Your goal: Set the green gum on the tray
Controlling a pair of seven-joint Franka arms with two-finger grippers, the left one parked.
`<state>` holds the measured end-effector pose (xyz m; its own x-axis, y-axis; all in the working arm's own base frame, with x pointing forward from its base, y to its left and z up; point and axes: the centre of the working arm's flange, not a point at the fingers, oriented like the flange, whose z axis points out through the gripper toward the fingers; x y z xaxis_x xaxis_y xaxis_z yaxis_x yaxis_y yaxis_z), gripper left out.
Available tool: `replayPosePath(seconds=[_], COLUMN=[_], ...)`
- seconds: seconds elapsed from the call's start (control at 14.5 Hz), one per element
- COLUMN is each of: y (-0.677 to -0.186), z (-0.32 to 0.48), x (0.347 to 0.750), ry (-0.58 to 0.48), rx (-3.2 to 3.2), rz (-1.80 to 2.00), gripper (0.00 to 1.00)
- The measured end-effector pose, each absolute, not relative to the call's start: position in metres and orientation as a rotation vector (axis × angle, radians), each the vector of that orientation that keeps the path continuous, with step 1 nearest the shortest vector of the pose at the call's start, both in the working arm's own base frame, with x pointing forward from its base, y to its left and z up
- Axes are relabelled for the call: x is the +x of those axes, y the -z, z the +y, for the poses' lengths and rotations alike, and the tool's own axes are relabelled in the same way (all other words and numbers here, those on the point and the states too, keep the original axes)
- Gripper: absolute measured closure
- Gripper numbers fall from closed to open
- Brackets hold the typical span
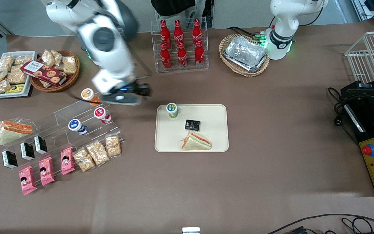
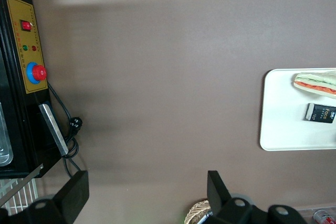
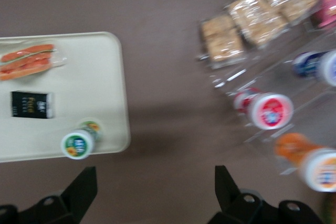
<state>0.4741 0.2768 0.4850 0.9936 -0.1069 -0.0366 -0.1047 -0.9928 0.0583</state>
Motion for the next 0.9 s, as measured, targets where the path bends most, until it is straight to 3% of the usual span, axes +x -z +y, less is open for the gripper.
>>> replayPosePath(seconds=[0.28, 0.62, 0.9], y=[-0.557, -0.575, -0.586], z=[0.163, 0.115, 0.019], x=[0.524, 0.54, 0.545], ry=[0.056, 0.02, 0.075], rx=[3.093, 3.11, 3.118], rz=[-0.221, -0.212, -0.143], gripper=[0.0, 0.0, 0.0])
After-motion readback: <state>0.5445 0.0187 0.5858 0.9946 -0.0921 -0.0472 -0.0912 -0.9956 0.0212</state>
